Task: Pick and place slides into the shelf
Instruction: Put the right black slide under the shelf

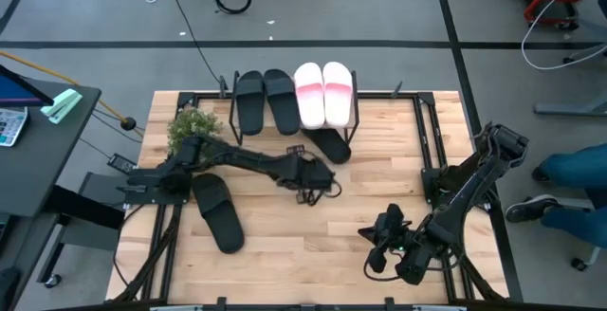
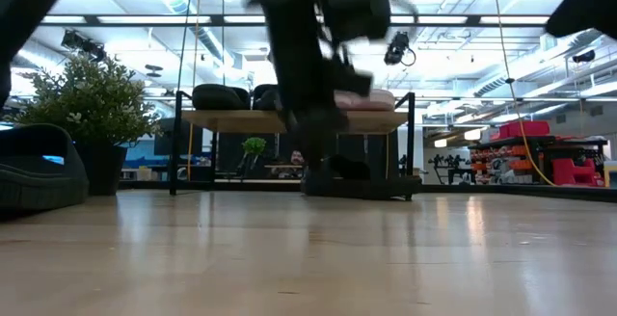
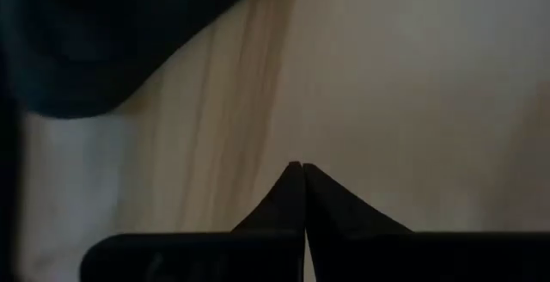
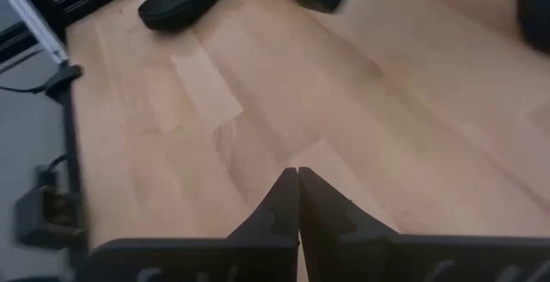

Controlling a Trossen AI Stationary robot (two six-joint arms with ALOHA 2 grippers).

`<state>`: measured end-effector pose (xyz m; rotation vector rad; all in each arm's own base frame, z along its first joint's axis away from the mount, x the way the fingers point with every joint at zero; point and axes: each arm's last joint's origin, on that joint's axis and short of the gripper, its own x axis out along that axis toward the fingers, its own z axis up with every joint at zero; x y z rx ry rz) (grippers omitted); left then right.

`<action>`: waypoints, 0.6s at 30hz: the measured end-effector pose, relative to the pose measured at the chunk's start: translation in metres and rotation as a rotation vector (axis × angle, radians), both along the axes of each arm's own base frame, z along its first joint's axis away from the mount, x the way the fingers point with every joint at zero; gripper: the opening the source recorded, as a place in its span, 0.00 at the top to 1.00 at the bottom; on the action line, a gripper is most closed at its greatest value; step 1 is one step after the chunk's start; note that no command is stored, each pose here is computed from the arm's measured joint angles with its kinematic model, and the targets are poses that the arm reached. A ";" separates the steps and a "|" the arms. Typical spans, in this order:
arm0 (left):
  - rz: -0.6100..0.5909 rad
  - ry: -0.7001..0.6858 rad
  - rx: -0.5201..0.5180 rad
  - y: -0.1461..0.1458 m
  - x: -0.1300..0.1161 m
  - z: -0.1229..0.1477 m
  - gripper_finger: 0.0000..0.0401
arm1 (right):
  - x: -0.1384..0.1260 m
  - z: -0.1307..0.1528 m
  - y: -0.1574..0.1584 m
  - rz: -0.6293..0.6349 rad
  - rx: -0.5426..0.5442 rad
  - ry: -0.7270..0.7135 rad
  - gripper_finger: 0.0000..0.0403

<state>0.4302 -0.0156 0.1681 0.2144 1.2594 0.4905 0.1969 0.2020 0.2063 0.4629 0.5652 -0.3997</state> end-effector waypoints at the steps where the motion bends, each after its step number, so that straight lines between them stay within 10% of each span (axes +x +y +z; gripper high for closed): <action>1: -0.014 0.007 0.003 -0.008 -0.005 0.010 1.00 | 0.004 -0.004 0.001 -0.006 -0.022 -0.008 0.99; 12: -0.159 -0.080 -0.039 -0.099 -0.098 0.128 0.97 | 0.052 -0.042 -0.035 0.111 -0.535 0.247 0.95; 18: -0.103 -0.214 -0.147 -0.130 -0.157 0.171 0.99 | 0.073 -0.041 -0.078 0.180 -0.555 0.421 0.86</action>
